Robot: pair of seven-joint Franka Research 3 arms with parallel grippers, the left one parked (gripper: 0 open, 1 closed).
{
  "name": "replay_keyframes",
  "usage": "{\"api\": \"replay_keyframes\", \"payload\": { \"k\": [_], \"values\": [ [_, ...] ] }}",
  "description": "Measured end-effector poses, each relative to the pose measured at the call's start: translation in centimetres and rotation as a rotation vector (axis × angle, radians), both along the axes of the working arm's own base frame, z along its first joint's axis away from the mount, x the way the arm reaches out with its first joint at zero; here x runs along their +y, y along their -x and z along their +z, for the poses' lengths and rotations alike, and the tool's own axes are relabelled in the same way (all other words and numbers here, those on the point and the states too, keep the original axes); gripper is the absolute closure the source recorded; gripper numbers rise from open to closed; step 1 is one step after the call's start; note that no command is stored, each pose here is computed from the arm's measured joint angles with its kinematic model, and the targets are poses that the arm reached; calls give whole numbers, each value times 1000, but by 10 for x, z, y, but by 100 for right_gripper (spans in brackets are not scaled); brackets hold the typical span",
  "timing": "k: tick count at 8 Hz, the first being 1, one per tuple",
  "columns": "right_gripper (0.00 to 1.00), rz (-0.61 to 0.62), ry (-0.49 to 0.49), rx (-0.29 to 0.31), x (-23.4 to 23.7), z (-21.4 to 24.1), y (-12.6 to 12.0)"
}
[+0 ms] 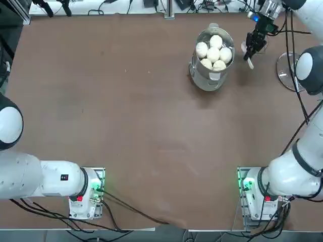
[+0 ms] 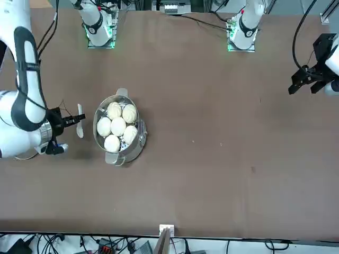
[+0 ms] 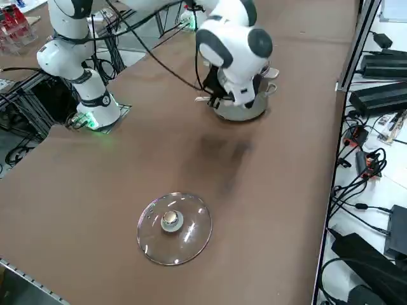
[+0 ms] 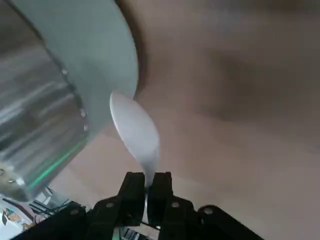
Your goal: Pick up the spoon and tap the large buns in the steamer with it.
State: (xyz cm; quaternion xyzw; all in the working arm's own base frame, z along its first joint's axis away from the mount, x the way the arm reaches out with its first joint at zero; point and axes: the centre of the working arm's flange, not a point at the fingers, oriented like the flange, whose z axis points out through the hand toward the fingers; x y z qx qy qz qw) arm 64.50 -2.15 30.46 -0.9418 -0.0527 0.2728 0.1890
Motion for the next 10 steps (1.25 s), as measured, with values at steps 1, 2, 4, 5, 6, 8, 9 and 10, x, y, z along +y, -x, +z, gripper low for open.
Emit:
{"api": "replay_keyframes", "payload": {
  "k": [1,2,4,5,6,8,9,10],
  "values": [
    [93,12,-25,-7,-12,-15,2],
    [93,9,-56,-16,-26,-33,5],
    [93,-26,-91,-31,-34,-66,11],
    [93,-40,-112,-33,-31,-81,15],
    [93,-52,-136,-29,-27,-94,18],
    [93,-56,-148,-24,-24,-109,22],
    [93,-52,-150,-26,-25,-115,23],
    [93,-48,-153,-25,-25,-123,24]
  ]
}}
